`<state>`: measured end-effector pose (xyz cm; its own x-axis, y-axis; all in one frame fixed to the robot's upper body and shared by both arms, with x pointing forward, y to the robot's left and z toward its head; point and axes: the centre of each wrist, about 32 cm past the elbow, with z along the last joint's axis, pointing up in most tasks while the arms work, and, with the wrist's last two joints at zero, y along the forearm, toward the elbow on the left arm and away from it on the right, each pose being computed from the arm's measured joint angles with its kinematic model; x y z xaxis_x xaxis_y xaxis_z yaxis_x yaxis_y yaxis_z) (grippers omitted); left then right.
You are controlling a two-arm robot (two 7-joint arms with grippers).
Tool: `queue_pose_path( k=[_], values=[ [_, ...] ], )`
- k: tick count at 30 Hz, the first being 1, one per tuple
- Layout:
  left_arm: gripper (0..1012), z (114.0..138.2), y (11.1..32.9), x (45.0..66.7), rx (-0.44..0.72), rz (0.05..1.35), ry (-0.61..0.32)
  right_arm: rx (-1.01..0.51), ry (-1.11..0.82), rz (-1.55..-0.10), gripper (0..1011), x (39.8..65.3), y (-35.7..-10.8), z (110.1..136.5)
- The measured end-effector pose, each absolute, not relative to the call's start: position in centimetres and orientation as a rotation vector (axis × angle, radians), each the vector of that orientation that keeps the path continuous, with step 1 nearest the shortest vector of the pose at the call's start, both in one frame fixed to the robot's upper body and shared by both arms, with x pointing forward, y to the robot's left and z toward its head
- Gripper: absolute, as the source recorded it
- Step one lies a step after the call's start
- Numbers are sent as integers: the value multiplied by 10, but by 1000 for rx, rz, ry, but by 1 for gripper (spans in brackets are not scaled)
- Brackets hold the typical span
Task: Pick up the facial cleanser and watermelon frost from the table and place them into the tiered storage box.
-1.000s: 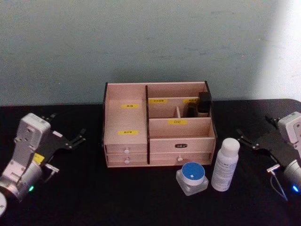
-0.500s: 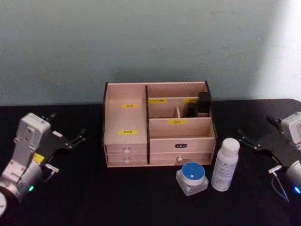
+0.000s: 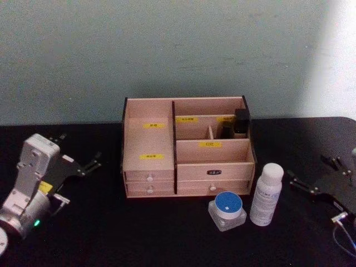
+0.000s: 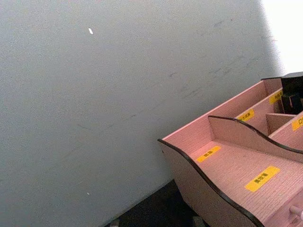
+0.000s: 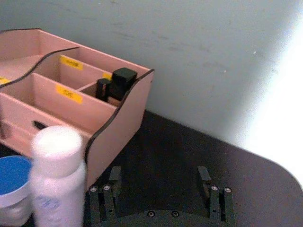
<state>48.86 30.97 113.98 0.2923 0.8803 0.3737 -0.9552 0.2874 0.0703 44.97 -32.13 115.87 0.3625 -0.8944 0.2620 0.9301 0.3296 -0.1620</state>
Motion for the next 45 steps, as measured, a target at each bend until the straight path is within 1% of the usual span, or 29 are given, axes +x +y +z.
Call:
queue_pose_path(
  k=[10, 20, 26, 34, 45],
  values=[
    [1001, 1140, 310, 489, 304, 1248, -285, -310, -43, -1104, 1002, 426, -334, 1174],
    [1001, 1140, 310, 489, 304, 1248, -285, -310, 4, -1011, 1002, 417, -343, 1183],
    [1001, 1140, 310, 489, 304, 1248, -285, -274, 46, -951, 1002, 417, -344, 1186],
    [1001, 1140, 310, 489, 304, 1248, -285, -235, 74, -880, 1002, 424, -341, 1188],
    [1001, 1140, 310, 489, 304, 1248, -285, -237, 74, -862, 1002, 437, -332, 1183]
  ],
)
